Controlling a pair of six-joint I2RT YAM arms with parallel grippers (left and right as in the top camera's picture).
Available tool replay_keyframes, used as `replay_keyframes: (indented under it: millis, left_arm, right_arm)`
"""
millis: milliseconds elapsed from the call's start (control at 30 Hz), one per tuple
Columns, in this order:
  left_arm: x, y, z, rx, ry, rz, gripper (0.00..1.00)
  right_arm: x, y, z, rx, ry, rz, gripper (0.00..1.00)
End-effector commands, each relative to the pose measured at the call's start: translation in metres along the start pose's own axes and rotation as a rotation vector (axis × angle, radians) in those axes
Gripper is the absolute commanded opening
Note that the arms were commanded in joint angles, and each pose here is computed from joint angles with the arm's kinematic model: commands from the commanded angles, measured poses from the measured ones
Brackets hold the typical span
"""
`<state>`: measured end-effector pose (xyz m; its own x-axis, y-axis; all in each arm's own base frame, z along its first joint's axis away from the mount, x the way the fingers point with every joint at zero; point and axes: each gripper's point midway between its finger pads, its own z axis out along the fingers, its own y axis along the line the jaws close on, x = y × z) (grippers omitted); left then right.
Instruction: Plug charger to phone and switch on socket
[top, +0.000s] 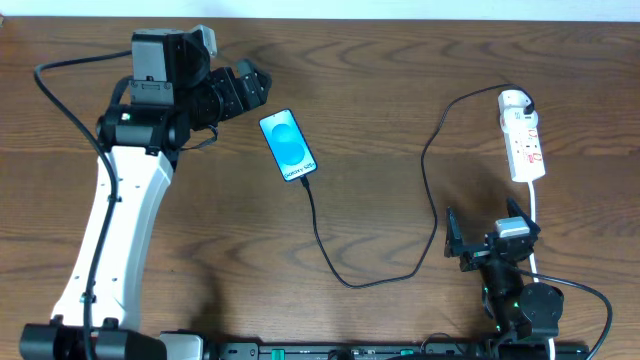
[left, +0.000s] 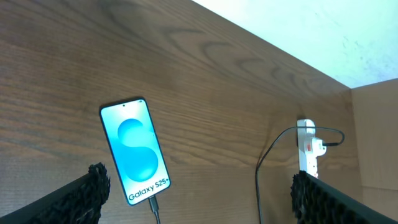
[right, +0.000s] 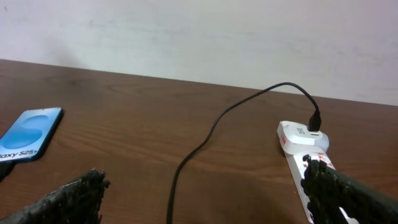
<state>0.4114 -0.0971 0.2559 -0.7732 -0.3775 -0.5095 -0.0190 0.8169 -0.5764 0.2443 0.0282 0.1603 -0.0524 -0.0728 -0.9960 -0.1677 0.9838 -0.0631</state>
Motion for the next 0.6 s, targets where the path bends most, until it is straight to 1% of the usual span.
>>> replay_keyframes:
  millis: [0, 67, 167, 300, 367, 433, 567]
  left_arm:
    - [-0.015, -0.005, -0.035, -0.044, -0.122, 0.030, 0.95]
    - [-0.018, -0.005, -0.051, -0.070, -0.173, 0.071, 0.95]
    - [-0.010, -0.007, -0.074, -0.088, -0.218, 0.260, 0.95]
    - [0.006, -0.005, -0.089, -0.094, -0.251, 0.440, 0.95]
    - [0.015, -0.003, -0.095, -0.092, -0.283, 0.506, 0.95]
    - [0.022, 0.002, -0.100, -0.103, -0.325, 0.539, 0.95]
    - [0.038, 0.020, -0.105, -0.144, -0.407, 0.547, 0.95]
  right_arm:
    - [0.001, -0.003, 0.000, 0.015, 0.000, -0.010, 0.99]
    - [0.001, -0.003, 0.000, 0.015, 0.000, -0.010, 0.99]
    - [0.001, -0.003, 0.000, 0.015, 0.000, -0.010, 0.99]
    - [0.001, -0.003, 0.000, 0.015, 0.000, -0.010, 0.99]
    - [0.001, -0.003, 0.000, 0.015, 0.000, -0.010, 0.99]
    - [0.001, -0.003, 0.000, 0.015, 0.000, -0.010, 0.99]
    - [0.001, -0.003, 0.000, 0.015, 0.000, -0.010, 0.99]
